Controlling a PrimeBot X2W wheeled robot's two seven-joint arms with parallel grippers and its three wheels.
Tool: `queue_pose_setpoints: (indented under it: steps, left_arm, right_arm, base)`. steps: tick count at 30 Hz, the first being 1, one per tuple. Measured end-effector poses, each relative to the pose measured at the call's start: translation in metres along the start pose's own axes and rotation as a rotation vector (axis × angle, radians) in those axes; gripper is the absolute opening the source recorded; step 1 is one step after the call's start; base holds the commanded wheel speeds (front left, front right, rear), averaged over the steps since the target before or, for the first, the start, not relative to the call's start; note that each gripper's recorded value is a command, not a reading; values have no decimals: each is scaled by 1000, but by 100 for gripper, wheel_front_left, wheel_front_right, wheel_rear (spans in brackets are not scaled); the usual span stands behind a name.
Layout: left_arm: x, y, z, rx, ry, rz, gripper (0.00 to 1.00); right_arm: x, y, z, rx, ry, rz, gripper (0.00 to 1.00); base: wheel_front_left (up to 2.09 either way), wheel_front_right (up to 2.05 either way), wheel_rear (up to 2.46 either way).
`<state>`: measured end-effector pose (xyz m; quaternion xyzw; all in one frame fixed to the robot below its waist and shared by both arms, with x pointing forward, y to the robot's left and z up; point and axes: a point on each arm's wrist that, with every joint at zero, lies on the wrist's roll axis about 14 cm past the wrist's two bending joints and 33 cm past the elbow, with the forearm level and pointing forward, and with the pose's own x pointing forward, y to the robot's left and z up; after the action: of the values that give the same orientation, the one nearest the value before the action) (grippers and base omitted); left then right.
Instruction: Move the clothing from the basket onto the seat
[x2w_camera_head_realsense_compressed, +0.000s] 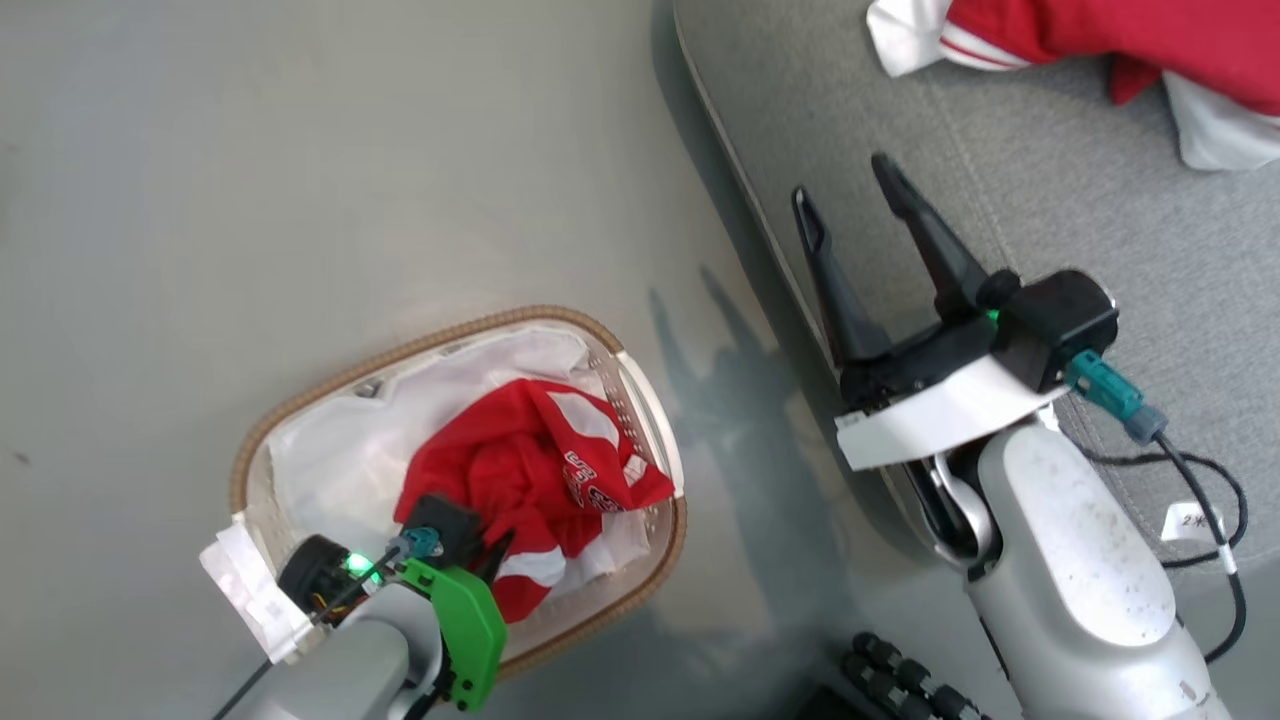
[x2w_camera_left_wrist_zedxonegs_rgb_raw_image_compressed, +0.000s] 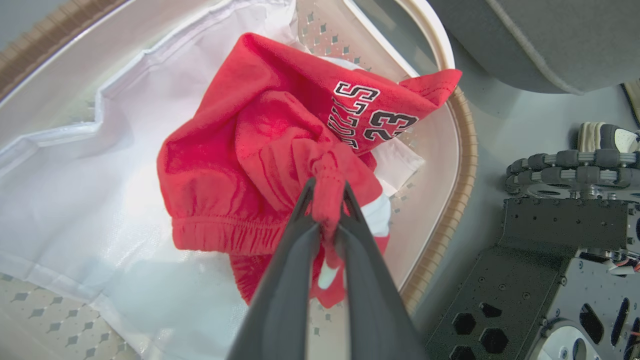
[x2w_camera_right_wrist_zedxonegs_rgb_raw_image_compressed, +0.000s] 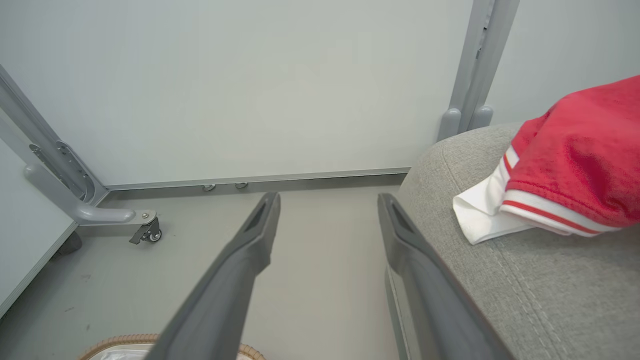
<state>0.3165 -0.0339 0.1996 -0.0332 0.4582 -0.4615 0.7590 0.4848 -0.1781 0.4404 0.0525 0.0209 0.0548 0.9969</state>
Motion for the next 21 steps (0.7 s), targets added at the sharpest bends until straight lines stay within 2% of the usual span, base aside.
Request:
queue_pose_setpoints:
  steps: [6, 12, 21]
  left_arm:
    - [-20, -12, 52, 0, -156, 36, 0]
    - [-51, -14, 77, 7, -276, 111, 0]
    - [-105, -29, 136, 38, -546, 194, 0]
  right_arm:
    - [-21, 4, 15, -4, -14, -10, 100]
    - [-41, 12, 20, 12, -14, -9, 100]
    - [-68, 21, 27, 33, -22, -10, 100]
  base:
    - [0, 0, 0]
    - [0, 0, 0]
    - [0, 0, 0]
